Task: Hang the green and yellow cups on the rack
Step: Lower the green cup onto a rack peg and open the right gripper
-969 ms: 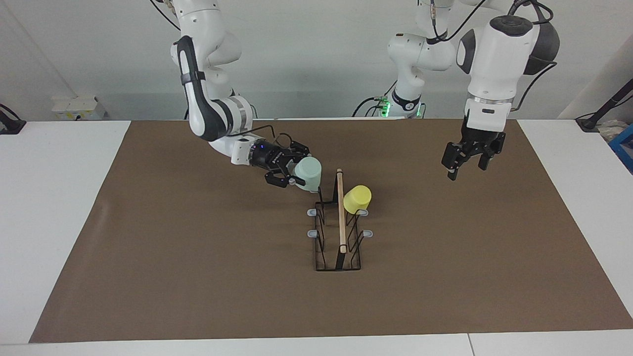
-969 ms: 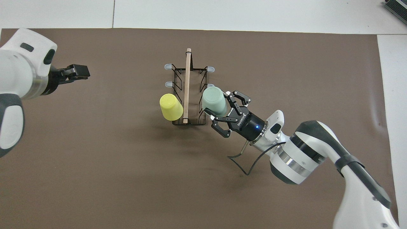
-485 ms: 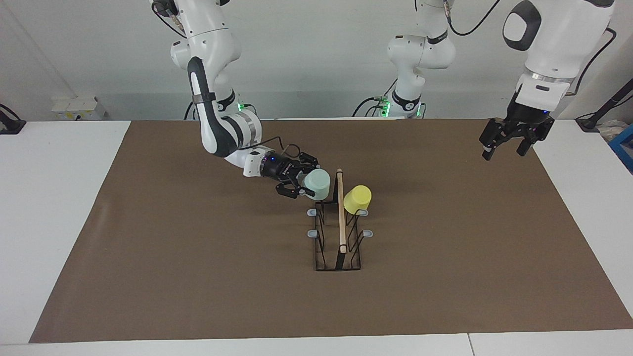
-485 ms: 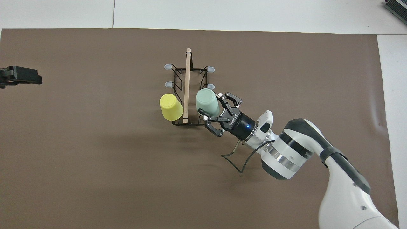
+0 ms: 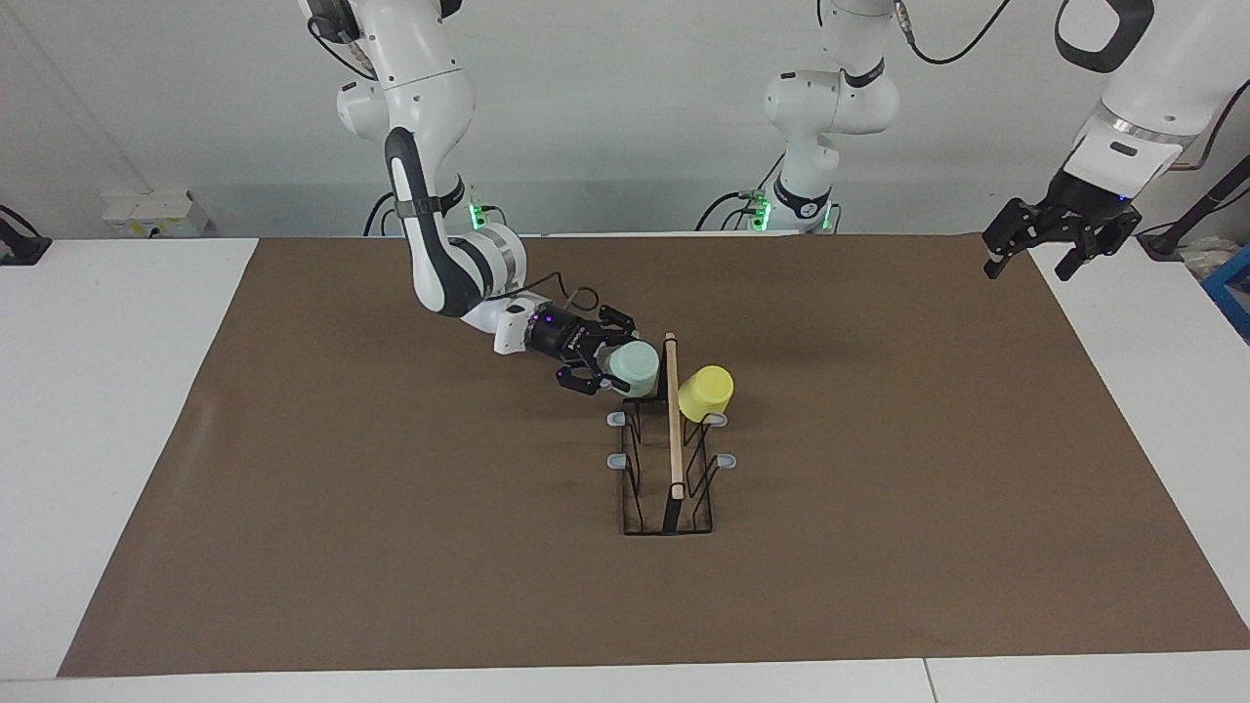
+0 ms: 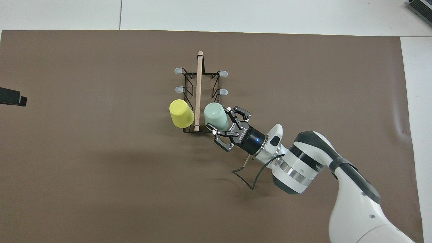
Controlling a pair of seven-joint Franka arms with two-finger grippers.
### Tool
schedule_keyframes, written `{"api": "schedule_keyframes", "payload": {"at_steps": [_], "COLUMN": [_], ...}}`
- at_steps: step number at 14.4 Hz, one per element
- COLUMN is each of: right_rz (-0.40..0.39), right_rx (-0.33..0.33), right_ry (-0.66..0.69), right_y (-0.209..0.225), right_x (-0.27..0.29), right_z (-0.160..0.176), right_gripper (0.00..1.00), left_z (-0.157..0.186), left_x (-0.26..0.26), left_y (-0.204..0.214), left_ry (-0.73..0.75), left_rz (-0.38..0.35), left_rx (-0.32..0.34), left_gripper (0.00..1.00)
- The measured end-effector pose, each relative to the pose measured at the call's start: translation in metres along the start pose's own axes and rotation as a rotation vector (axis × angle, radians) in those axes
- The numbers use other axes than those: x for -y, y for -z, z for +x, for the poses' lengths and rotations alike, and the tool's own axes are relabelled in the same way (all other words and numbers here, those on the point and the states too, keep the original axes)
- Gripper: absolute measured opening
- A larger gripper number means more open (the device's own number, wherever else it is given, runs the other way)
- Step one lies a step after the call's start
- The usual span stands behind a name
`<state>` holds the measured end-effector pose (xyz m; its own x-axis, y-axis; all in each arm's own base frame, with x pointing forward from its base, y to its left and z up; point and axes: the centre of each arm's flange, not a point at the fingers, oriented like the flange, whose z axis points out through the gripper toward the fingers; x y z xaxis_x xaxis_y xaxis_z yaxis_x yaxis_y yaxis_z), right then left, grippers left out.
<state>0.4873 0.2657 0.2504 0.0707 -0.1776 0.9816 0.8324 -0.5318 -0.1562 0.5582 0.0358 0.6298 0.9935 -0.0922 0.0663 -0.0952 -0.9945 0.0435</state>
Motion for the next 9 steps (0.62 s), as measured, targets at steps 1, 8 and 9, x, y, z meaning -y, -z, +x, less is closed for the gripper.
{"api": "schedule_keyframes", "payload": {"at_steps": [1, 8, 9], "right_rz": [-0.004, -0.015, -0.015], "right_rx": [0.007, 0.033, 0.033], "right_ry": [-0.004, -0.013, -0.013], "right_y": [0.004, 0.018, 0.018], "right_x": [0.0, 0.002, 0.002], "right_z": [-0.003, -0.015, -0.015], "right_gripper": [0.7, 0.75, 0.75], "left_z": [-0.001, -0.001, -0.001], "left_x": [0.001, 0.001, 0.001], "left_y": [0.0, 0.0, 0.0], "left_ry": [-0.004, -0.01, -0.015], "left_rz": [-0.001, -0.002, -0.001], "left_rx": [0.006, 0.009, 0.009], "left_gripper": [1.0, 1.0, 1.0]}}
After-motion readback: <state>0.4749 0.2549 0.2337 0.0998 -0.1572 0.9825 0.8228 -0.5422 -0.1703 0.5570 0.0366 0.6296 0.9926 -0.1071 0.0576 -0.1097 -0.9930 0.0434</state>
